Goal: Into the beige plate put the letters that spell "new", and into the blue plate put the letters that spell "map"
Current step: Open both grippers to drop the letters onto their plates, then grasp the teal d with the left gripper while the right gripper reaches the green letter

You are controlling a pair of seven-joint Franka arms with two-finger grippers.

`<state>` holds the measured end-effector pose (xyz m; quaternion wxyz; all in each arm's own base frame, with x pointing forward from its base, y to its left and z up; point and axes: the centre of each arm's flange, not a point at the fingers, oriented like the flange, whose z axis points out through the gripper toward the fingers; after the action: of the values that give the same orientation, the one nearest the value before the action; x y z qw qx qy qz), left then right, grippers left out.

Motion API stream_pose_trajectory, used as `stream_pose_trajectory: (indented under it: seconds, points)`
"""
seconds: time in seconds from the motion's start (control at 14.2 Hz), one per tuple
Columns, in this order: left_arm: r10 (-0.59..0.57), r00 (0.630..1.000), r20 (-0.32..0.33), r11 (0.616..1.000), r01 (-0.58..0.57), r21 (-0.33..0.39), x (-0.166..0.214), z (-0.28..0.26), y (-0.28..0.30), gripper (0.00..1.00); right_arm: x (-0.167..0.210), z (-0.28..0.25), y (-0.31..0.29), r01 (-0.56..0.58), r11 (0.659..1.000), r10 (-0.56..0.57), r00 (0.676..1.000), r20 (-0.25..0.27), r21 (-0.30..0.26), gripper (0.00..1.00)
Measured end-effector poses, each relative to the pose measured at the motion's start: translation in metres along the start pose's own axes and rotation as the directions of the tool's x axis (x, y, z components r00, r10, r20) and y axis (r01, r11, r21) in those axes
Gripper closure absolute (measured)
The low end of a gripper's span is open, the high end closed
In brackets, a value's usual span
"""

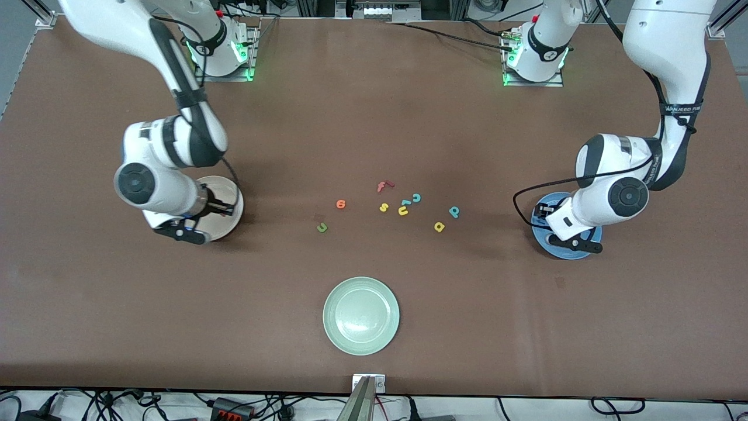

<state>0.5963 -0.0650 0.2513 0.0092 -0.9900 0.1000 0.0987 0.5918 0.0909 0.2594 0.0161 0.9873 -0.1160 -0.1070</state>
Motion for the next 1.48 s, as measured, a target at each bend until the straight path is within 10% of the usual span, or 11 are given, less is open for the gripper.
stream_pose_trajectory:
  seconds: [0.28, 0.49, 0.99, 1.13, 1.48]
  points:
    - [0.082, 0.996, -0.043, 0.996, -0.083, -0.025, 0.005, -0.030, 0.092, 0.00, -0.003, 0.037, 0.025, 0.016, 1.000, -0.016, 0.999, 0.038, -0.007, 0.73]
    - [-0.153, 0.988, -0.033, 0.987, 0.151, -0.048, 0.001, -0.021, 0.157, 0.00, -0.003, 0.068, 0.022, 0.020, 1.000, -0.020, 0.999, 0.031, -0.012, 0.69]
    - [-0.572, 0.820, -0.029, 0.816, 0.565, -0.119, -0.007, 0.056, 0.215, 0.00, 0.000, -0.014, -0.060, 0.154, 0.988, -0.152, 0.984, -0.088, 0.017, 0.01]
    - [-0.611, 0.791, -0.019, 0.787, 0.605, -0.123, -0.005, 0.067, 0.210, 0.00, -0.013, -0.029, -0.118, 0.242, 0.970, -0.238, 0.962, -0.133, 0.011, 0.00]
    - [-0.646, 0.763, -0.021, 0.757, 0.636, -0.150, 0.000, 0.077, 0.205, 0.33, -0.025, 0.000, -0.224, 0.447, 0.894, -0.447, 0.881, -0.158, -0.033, 0.00]
